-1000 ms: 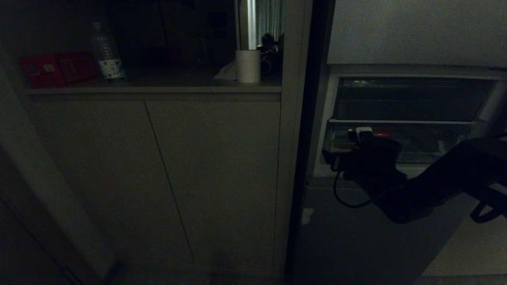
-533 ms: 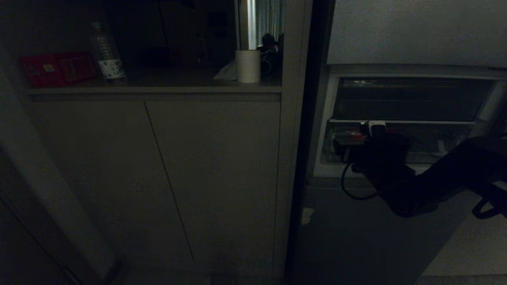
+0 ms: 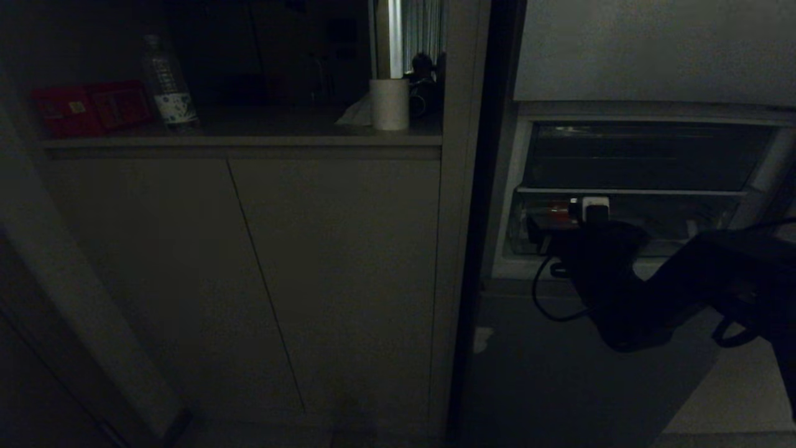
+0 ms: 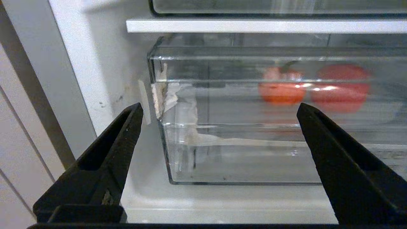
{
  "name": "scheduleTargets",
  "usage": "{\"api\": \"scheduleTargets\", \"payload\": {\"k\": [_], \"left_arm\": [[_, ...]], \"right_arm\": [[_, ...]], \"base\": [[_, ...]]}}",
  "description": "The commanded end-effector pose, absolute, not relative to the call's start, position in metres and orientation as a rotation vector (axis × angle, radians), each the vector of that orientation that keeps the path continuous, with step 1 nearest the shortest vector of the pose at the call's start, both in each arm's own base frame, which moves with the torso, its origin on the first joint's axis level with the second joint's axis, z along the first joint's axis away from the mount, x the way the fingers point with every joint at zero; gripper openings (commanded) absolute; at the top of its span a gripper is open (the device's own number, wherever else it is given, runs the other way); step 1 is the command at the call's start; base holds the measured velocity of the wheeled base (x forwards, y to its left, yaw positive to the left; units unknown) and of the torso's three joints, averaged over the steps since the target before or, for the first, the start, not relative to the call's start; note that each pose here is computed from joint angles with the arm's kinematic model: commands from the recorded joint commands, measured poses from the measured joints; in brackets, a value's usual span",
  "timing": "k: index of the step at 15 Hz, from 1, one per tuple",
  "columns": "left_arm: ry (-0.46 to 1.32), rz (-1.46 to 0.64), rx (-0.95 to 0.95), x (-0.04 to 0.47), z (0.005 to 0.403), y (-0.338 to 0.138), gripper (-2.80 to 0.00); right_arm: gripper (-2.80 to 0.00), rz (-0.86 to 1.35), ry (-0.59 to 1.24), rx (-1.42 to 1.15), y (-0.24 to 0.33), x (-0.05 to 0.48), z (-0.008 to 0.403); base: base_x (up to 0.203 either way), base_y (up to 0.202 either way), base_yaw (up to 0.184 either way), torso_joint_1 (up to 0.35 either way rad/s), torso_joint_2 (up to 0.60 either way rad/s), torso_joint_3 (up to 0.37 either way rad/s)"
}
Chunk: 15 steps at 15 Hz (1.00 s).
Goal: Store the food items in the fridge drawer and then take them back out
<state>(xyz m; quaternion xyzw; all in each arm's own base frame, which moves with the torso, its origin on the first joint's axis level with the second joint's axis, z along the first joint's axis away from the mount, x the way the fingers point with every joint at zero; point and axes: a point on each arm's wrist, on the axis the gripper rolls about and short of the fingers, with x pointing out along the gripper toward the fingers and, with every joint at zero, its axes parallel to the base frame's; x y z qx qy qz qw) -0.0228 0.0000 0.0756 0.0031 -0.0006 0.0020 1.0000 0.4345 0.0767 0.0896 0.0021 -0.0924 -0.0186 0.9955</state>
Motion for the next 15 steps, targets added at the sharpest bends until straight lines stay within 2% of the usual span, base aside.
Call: {"api": "scheduleTargets", "payload": {"k": [1,7,15], "left_arm": [[-0.002,0.005,0.006,-0.023,0.076,0.000,-2.80],[-0.002,0.005,0.006,-0.023,0.076,0.000,-2.80],[-0.002,0.005,0.006,-0.023,0.076,0.000,-2.80]], "right_arm": [[0.00,-0.032,-0.185,0.005,0.080,0.440,0.071],[0.00,-0.030,-0.262,0.024,0.094,0.457,0.069],[0.00,-0.038,-0.249,0.028,0.106,0.470,0.074]], "base": [[0.000,0.000,0.000,0.000,0.00,0.000],[0.000,0.000,0.000,0.000,0.00,0.000],[0.000,0.000,0.000,0.000,0.00,0.000]]}}
